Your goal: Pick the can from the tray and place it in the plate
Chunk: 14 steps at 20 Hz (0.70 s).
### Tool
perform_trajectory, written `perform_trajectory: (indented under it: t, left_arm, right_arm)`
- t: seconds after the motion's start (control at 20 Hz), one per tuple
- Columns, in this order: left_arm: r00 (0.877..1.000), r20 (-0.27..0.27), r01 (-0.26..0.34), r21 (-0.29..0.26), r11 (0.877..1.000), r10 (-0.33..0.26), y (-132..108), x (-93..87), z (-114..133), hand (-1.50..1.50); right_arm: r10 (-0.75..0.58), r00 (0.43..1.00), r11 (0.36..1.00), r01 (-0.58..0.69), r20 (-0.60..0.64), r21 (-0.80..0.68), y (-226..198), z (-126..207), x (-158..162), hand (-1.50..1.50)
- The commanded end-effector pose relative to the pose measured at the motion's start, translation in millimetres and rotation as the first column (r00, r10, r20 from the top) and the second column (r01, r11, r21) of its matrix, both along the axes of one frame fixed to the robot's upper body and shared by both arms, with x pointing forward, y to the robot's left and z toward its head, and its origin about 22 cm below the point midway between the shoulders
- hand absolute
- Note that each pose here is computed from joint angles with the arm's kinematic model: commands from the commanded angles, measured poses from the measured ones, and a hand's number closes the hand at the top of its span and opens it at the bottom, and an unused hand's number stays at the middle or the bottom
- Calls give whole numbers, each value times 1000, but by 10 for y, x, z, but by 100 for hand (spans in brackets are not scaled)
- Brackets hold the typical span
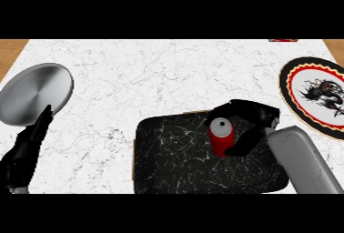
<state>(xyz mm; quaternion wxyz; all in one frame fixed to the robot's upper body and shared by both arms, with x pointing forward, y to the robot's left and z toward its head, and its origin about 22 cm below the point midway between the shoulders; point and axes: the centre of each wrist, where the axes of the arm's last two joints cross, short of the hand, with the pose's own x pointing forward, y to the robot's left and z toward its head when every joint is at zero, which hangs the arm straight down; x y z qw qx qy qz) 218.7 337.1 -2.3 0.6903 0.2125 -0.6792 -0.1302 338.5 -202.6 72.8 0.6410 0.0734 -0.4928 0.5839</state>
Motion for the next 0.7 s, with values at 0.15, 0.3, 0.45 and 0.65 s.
perform_trajectory:
  t: [0.15,0.3,0.45,0.65]
  left_arm:
    - [1000,-3,5,1,1000,-5,47,-64,96,0]
    - [1000,-12,13,7,1000,-13,-33,13,-25,0]
    - [1000,-8,-5,-16,1000,5,95,-149,-66,0]
    - [998,11,-56,-12,998,56,57,-109,-39,0]
  right_arm:
    - [18,999,999,-19,39,48,-75,-90,-215,150]
    - [3,999,1000,-4,54,30,99,-47,-22,150]
    - [-128,983,988,138,129,-65,-917,8,-117,150]
    - [-417,856,828,497,305,-262,-2094,610,-221,150]
